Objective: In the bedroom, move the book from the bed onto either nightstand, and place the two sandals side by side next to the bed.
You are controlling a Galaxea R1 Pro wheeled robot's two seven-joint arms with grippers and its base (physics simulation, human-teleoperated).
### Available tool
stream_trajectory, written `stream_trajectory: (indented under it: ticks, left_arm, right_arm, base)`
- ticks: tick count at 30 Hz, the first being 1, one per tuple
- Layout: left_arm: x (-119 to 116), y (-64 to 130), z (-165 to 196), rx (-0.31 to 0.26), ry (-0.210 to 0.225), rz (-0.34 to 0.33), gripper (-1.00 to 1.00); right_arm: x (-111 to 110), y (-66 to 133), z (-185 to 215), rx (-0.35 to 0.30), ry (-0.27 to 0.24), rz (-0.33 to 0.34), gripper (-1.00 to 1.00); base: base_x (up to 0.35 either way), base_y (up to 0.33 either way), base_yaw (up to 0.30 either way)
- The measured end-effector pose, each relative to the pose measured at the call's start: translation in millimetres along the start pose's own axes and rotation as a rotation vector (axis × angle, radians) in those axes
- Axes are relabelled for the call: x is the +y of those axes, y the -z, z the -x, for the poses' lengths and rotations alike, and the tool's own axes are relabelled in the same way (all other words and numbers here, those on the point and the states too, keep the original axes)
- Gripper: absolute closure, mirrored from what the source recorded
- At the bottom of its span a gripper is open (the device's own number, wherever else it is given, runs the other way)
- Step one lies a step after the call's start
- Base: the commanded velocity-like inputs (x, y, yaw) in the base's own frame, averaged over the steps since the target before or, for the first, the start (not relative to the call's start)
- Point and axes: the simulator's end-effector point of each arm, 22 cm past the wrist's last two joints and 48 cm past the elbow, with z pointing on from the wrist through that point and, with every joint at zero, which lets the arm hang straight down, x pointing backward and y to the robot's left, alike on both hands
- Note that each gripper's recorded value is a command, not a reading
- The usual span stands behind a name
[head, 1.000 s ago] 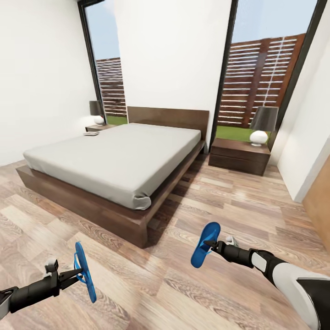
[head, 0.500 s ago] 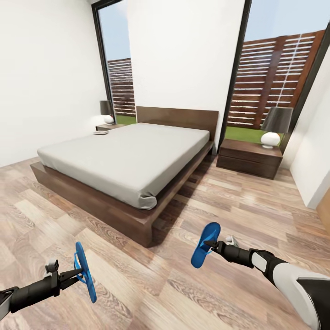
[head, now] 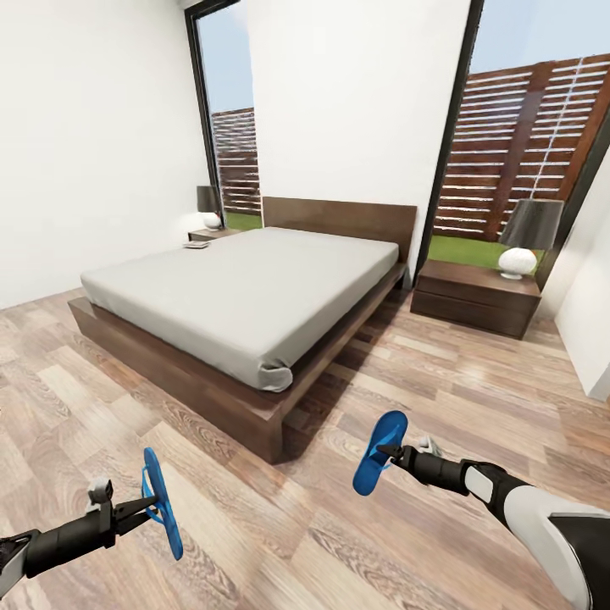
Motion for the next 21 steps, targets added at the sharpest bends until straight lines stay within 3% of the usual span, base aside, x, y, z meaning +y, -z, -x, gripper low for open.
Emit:
stream_trajectory:
  ticks: [21]
  left_arm:
    - [-0.6,-1.6,-0.2,-0.002,0.003,-0.003,1.00]
  right_arm:
    - [0.3,-0.1,-0.3,0.000,0.000,0.001,1.00]
  base:
    - [0.125,-0.116,0.092]
